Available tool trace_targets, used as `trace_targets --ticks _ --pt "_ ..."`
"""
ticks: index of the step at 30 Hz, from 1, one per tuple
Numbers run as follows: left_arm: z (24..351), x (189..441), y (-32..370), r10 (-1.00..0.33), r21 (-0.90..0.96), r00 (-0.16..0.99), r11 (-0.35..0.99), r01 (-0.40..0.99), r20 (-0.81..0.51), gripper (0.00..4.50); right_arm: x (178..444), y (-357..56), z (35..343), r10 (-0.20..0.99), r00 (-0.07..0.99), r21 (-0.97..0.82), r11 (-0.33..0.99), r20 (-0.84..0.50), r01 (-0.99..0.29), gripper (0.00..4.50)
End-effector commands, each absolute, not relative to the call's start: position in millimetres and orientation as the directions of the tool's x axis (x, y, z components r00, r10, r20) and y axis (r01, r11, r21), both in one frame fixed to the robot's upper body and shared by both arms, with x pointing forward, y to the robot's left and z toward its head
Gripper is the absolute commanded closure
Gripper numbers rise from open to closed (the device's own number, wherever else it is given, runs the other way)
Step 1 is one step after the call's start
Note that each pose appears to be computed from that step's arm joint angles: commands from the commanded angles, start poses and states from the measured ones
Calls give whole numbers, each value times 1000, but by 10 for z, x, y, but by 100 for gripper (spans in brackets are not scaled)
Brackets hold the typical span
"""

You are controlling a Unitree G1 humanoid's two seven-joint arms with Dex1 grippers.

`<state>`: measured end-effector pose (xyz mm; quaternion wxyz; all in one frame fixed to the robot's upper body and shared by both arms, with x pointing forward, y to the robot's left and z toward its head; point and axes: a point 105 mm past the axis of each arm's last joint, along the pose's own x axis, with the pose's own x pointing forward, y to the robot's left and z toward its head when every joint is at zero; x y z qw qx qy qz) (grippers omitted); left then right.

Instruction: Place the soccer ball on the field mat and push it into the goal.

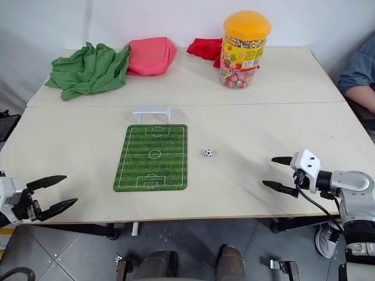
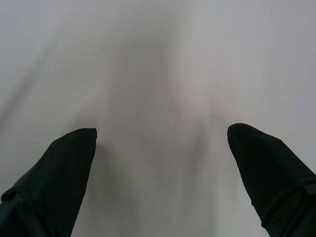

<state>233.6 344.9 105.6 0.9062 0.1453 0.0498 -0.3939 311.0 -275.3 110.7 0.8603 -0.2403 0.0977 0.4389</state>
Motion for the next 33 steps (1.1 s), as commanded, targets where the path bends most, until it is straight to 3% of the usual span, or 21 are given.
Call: trace_targets --ticks 1,6,10,12,18,25,33 --pt "1137 2341 3467 -703 248 689 646 722 -175 0 3129 -2829 1295 696 622 -377 502 -358 -779 3" --pt "1195 2469 3518 -637 216 757 727 652 -146 0 3148 -2836 1351 688 632 -347 530 -357 -774 3" --pt "1251 2473 3453 -657 206 744 716 667 -125 0 3175 -2826 1427 681 643 -343 545 -350 -765 3" --pt "1336 2465 3411 -691 191 721 701 687 -55 0 3178 -2767 1517 679 635 -359 527 -369 -771 3" --pt "1437 2341 3213 -823 228 567 559 797 33 0 3234 -2232 1846 746 551 -354 434 -374 -828 3" --pt "1361 2162 3025 -907 245 421 408 879 2 0 3382 -1703 1866 795 466 -371 329 -389 -869 3" --pt "1233 2218 3104 -879 277 475 466 841 34 0 3630 -1288 1764 817 378 -354 230 -436 -907 3"
